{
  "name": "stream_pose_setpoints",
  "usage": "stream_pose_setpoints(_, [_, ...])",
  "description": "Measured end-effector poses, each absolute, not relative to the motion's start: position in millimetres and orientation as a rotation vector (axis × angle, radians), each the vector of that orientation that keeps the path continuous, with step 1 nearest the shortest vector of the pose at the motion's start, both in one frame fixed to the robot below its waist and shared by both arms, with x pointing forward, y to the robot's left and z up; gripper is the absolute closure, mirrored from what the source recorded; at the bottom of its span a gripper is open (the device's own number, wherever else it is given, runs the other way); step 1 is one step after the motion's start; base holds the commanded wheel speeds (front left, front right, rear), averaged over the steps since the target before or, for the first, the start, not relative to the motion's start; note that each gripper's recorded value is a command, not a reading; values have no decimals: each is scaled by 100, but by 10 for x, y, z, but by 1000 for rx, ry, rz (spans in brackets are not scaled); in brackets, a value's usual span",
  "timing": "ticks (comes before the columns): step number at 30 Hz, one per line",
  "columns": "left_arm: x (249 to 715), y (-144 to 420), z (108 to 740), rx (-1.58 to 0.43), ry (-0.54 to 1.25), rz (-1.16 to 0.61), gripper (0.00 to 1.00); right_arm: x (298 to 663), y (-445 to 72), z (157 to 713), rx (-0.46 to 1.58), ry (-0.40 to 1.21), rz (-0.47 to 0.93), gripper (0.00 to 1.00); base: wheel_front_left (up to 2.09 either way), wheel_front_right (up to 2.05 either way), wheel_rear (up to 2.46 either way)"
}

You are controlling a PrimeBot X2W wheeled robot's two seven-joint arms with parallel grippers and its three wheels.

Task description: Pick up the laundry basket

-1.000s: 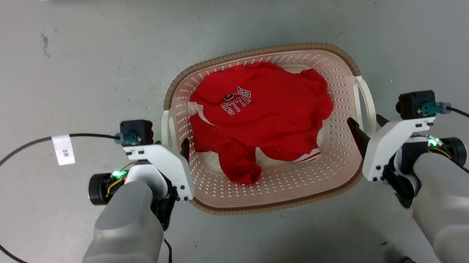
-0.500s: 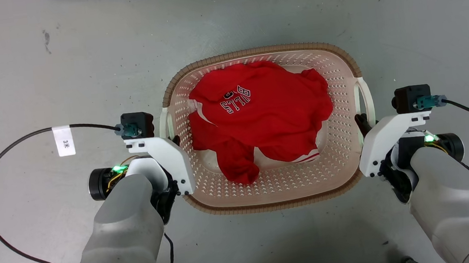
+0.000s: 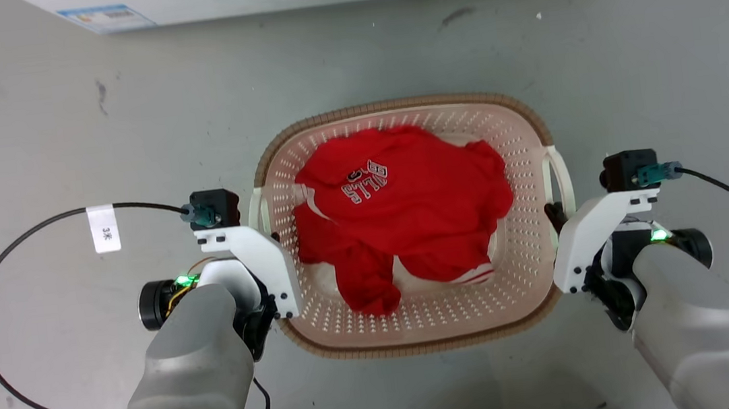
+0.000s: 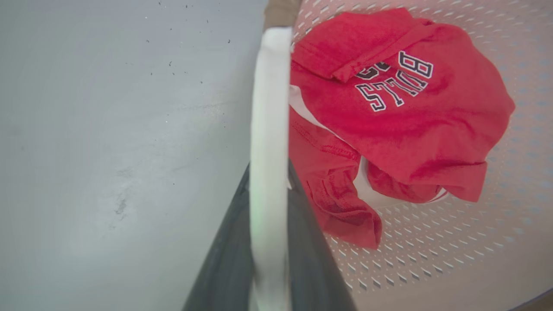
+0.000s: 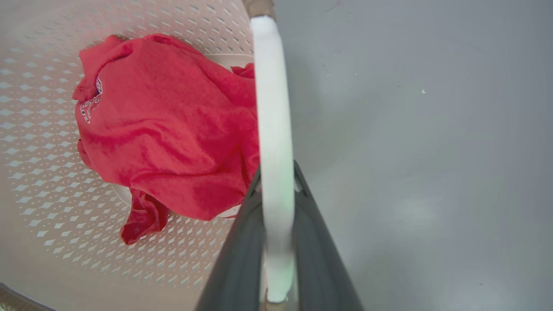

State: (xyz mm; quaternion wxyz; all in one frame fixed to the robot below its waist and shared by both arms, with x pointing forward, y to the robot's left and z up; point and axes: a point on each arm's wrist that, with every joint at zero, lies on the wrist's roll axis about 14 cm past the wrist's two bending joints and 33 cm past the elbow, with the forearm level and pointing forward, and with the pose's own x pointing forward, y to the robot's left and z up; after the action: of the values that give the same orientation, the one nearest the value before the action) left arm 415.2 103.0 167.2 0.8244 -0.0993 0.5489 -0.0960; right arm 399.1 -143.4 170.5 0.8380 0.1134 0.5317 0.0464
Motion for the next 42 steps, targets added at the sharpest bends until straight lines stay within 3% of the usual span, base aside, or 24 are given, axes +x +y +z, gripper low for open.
stream_pose_setpoints(31, [4145, 1060, 3324, -171, 1117, -279, 100, 4051, -1436, 3263, 241, 1097, 193, 100, 0, 0, 0])
stream_pose_setpoints(42, [4095, 1156, 3676, -139, 1117, -276, 100, 3920, -1401, 3561, 257, 1157, 201, 100, 0, 0, 0])
